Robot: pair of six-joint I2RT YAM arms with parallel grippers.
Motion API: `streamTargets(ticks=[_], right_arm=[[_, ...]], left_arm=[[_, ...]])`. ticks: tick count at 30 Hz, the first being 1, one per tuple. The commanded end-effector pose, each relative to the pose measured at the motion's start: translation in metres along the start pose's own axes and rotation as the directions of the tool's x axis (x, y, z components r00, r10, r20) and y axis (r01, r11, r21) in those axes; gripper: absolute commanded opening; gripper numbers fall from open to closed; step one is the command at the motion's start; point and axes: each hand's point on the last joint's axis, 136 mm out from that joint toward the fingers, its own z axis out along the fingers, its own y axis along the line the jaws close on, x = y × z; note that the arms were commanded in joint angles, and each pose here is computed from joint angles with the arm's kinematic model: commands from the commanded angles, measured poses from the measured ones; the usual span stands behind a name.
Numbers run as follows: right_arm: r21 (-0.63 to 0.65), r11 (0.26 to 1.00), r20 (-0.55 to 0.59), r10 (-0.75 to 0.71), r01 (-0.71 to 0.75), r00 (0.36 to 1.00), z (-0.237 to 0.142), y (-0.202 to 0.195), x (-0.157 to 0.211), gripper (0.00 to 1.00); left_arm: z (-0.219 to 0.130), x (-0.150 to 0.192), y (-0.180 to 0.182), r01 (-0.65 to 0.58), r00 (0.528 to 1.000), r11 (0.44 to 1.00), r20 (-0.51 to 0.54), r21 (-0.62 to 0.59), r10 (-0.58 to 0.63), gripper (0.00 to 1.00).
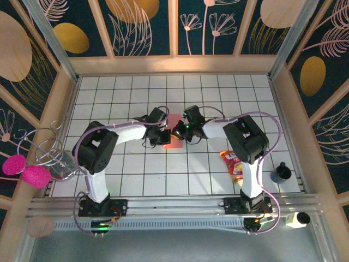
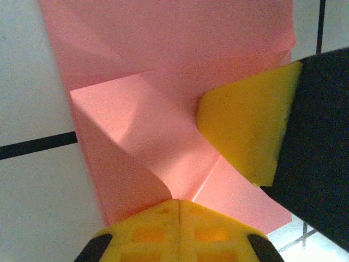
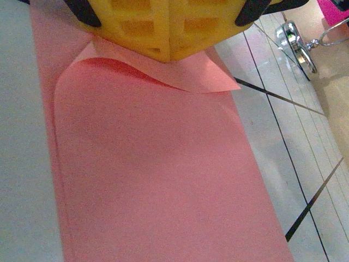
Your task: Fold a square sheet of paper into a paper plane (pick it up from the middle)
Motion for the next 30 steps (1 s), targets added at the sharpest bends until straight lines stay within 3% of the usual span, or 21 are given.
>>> streamTargets(ticks=[1, 11, 19, 25, 30], right_arm=[[0.191, 0.979, -0.057, 0.091, -0.078, 0.994, 0.008, -0.066, 0.023, 0.0], [0.194, 0.978, -0.058, 0.092, -0.079, 0.994, 0.008, -0.068, 0.022, 0.0], [0.201, 0.976, -0.054, 0.095, -0.082, 0.994, 0.008, -0.071, 0.021, 0.0], [0.204, 0.976, -0.055, 0.09, -0.077, 0.994, 0.008, -0.072, 0.021, 0.0], [0.194, 0.978, -0.052, 0.085, -0.073, 0.995, 0.008, -0.069, 0.019, 0.0]], left_arm=[[0.007, 0.032, 0.025, -0.016, 0.993, 0.995, -0.117, -0.095, 0.005, 0.0], [-0.004, 0.067, 0.046, -0.043, 0.981, 0.99, -0.194, -0.138, 0.016, 0.0], [-0.021, 0.083, 0.071, -0.092, 0.973, 0.965, -0.229, -0.248, 0.034, 0.0], [-0.035, 0.059, 0.05, -0.09, 0.987, 0.972, -0.153, -0.215, 0.058, 0.0], [-0.056, 0.02, 0.0, -0.061, 0.998, 0.997, 0.018, -0.038, 0.062, 0.0]])
